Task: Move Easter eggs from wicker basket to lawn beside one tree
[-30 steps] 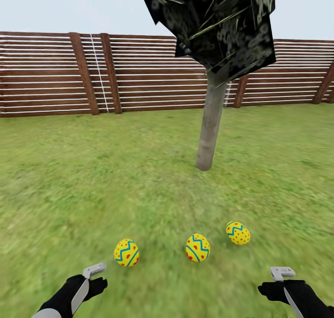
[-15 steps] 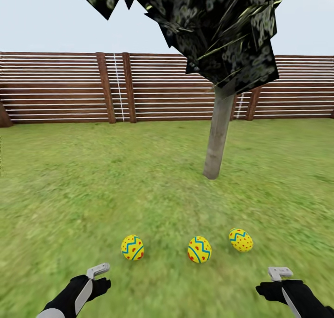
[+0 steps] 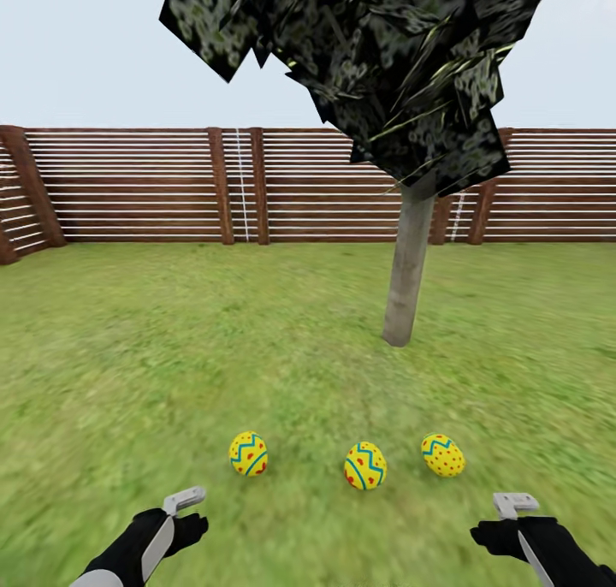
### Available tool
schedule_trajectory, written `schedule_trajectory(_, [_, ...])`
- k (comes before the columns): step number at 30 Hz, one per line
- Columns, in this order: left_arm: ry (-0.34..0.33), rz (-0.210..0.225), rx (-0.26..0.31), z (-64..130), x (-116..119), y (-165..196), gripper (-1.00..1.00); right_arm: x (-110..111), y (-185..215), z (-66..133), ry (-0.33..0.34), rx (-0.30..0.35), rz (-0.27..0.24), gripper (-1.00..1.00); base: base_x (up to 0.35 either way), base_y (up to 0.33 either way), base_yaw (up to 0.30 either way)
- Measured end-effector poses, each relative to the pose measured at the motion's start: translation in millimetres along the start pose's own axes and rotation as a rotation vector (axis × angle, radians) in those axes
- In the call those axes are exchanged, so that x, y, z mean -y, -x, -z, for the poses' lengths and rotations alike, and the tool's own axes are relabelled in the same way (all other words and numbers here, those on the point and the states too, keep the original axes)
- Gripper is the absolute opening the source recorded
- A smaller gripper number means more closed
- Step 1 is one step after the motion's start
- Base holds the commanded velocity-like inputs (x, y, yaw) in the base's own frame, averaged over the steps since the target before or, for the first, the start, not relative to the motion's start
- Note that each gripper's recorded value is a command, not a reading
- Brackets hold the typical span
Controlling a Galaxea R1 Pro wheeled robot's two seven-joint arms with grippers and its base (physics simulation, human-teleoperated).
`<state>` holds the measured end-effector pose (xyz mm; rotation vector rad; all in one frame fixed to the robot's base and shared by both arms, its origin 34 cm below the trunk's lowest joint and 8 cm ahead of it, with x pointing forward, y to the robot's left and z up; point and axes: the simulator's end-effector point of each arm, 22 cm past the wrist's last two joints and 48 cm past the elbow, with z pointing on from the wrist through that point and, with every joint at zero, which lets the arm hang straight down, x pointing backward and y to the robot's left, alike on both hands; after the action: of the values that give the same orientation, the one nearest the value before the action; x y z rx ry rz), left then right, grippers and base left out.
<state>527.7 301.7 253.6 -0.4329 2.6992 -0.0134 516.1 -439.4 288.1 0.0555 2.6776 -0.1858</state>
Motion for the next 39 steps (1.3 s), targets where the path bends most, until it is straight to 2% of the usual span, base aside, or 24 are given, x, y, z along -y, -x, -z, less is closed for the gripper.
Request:
schedule_trajectory(6, [-0.015,0.000,0.028,10.4,7.7,10.5,1.00,-1.3,7.0,8.1,0.004,0.020,-0.004,1.00,-0.225,-0.261,0.216])
schedule_trajectory(8, [-0.018,0.000,0.037,14.0,8.9,14.4,1.00,-2.5,5.5,9.5,0.005,0.018,0.004,1.00,-0.207,-0.262,0.220])
schedule_trajectory(12, [-0.024,0.001,0.057,21.2,11.1,22.1,1.00,-9.8,6.9,13.3,0.007,0.021,0.055,1.00,-0.201,-0.262,0.221])
schedule_trajectory(18, [-0.034,0.004,0.086,32.5,14.0,33.9,1.00,-10.0,17.4,22.9,0.008,0.048,0.062,1.00,-0.161,-0.256,0.205])
schedule_trajectory(32, [-0.055,0.019,0.141,55.1,19.0,55.2,1.00,-6.4,39.0,43.3,0.011,0.109,0.054,1.00,-0.005,-0.016,0.012])
schedule_trajectory(39, [-0.064,0.014,0.172,68.2,22.6,65.9,1.00,-6.0,50.2,54.9,0.006,0.140,0.055,1.00,0.000,0.000,0.178])
